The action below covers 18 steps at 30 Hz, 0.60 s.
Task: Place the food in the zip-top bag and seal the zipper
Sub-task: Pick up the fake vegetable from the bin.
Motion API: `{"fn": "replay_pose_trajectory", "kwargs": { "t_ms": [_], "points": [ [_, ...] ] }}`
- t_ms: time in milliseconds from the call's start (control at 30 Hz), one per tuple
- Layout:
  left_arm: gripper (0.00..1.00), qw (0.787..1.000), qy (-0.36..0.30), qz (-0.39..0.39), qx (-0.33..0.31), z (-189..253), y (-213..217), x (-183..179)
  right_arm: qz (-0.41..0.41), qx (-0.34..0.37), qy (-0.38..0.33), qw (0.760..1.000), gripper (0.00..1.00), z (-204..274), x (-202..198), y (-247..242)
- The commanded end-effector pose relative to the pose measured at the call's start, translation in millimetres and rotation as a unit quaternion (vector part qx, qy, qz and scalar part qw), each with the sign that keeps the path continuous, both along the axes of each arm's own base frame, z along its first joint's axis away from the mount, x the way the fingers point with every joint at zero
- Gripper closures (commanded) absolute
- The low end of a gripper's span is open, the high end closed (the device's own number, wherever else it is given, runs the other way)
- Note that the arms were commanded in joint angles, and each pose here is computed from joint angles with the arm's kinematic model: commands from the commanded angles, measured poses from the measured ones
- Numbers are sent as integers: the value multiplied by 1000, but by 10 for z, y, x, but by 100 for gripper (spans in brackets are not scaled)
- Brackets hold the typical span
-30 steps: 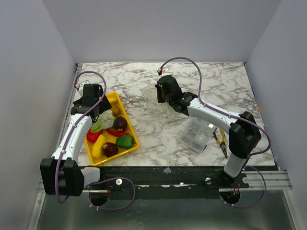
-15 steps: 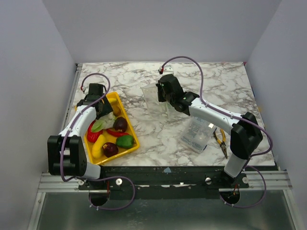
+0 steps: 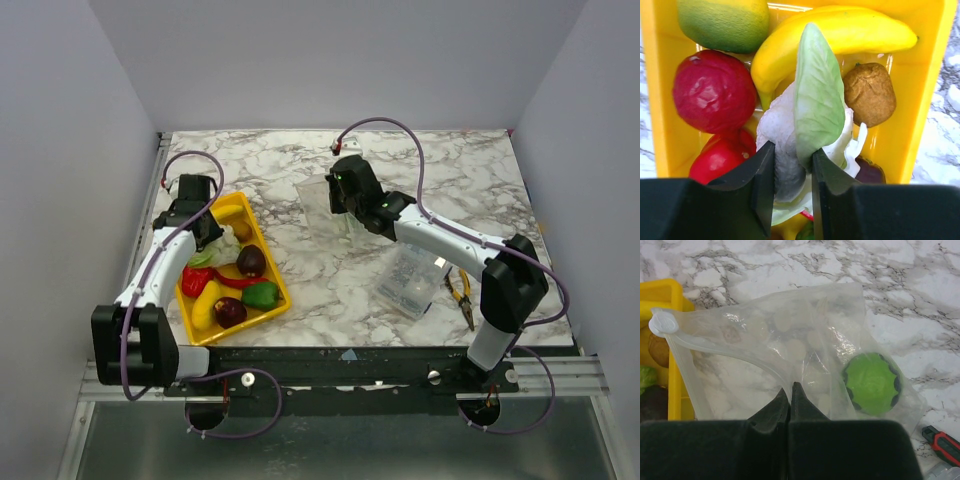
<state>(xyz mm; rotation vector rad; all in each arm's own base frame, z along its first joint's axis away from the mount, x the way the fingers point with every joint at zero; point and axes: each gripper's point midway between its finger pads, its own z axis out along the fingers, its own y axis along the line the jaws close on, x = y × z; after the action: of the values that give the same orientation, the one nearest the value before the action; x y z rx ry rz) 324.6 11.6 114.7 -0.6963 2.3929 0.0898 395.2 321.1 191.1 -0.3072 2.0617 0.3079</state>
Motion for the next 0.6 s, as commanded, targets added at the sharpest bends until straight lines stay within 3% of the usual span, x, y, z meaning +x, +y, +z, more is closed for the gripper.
{"fn": "replay_pose_trajectory", "kwargs": {
  "t_ms": [0, 200, 300, 400, 567],
  "points": [
    [79, 997, -73, 20, 8, 514, 86, -85, -1, 10, 1, 1000, 100, 114, -31, -37],
    [81, 988, -146, -30, -43, 1001, -149, -250, 5, 20, 7, 1000, 99, 114, -22, 38],
    [80, 969, -184, -112, -118, 1252, -533, -351, 6, 22, 8, 1000, 99, 107, -12, 54],
    [80, 930, -215, -190, -229, 1476, -1007, -509, 6, 22, 10, 1000, 99, 94, -5, 61],
    [82, 819, -260, -307, -409, 1838, -1698, -724, 14, 37, 15, 999, 99, 121, -34, 115]
  ]
}}
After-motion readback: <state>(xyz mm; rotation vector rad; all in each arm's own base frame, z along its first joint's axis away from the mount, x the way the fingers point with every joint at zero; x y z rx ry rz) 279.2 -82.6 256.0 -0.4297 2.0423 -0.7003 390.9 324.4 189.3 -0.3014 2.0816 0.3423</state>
